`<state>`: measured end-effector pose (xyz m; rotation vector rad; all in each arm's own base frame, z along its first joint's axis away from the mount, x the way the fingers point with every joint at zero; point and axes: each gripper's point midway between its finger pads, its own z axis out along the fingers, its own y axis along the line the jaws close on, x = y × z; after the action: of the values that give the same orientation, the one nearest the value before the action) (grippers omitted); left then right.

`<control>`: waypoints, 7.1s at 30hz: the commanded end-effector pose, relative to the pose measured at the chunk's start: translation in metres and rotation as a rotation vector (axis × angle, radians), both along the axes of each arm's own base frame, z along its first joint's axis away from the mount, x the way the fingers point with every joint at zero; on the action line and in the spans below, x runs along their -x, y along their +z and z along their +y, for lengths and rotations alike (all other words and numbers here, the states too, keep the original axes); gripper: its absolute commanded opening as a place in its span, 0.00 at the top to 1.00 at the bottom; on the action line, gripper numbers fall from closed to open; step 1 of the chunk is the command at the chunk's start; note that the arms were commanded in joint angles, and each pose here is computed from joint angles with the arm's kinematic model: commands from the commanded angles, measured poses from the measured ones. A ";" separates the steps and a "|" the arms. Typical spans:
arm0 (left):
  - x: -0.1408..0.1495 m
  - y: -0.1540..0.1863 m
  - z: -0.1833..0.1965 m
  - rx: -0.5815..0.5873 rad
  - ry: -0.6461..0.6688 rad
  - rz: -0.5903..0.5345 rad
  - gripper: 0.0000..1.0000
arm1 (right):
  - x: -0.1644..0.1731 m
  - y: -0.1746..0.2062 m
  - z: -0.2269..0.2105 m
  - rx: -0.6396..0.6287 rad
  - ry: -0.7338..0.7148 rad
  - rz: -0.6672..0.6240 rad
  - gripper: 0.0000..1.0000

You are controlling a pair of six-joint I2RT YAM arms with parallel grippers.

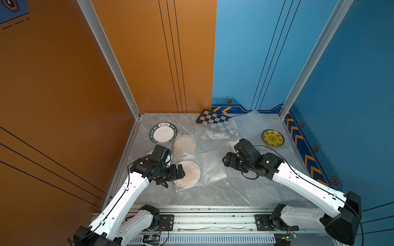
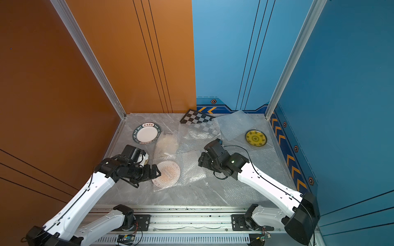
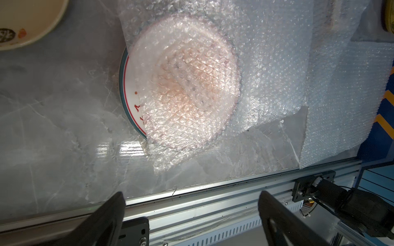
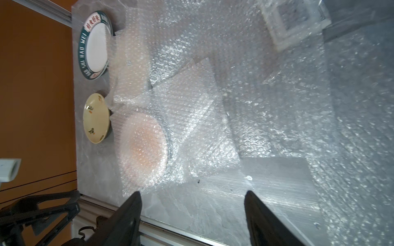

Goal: Unpack dinner plates from bubble wrap
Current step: Unwrap the bubble wrap at the center of the board, then pick up the plate from the bubble wrap.

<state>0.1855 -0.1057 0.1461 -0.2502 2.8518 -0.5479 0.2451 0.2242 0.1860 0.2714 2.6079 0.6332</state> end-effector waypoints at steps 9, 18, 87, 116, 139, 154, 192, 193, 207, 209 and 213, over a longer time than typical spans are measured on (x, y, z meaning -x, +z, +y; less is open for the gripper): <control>-0.070 -0.022 0.024 0.244 0.187 0.029 0.01 | -0.007 -0.008 0.021 0.058 0.158 0.073 0.23; -0.112 -0.040 0.031 0.276 0.186 0.030 0.06 | -0.016 0.001 0.026 0.020 0.146 0.040 0.23; -0.146 -0.065 0.011 0.348 0.163 0.028 1.00 | -0.007 0.018 0.051 -0.099 0.096 -0.031 0.22; 0.062 -0.023 -0.156 0.560 -0.452 -0.021 1.00 | 0.035 0.022 0.093 -0.082 0.110 0.028 0.23; 0.070 -0.053 -0.134 0.414 -0.403 0.015 0.88 | 0.050 -0.141 0.094 -0.072 -0.037 0.192 0.32; 0.039 -0.006 -0.091 0.429 -0.251 -0.077 0.35 | 0.061 -0.173 0.053 -0.007 -0.118 0.288 0.45; -0.013 -0.032 0.001 0.162 0.359 -0.033 0.32 | 0.013 -0.040 0.134 -0.131 0.441 0.184 0.32; -0.017 -0.036 0.002 0.162 0.377 -0.031 0.32 | 0.009 -0.047 0.142 -0.141 0.473 0.202 0.32; -0.051 -0.087 0.014 0.230 0.477 0.071 0.32 | -0.022 -0.111 0.146 -0.170 0.565 0.312 0.33; -0.052 -0.092 0.017 0.234 0.481 0.082 0.32 | -0.021 -0.113 0.150 -0.192 0.581 0.324 0.34; -0.052 -0.099 0.022 0.224 0.477 0.100 0.33 | -0.016 -0.125 0.154 -0.206 0.594 0.361 0.34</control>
<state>0.2396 -0.0814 0.0515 -1.0368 2.6486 -0.7316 0.2665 0.3693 0.0656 -0.3230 2.9775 1.0803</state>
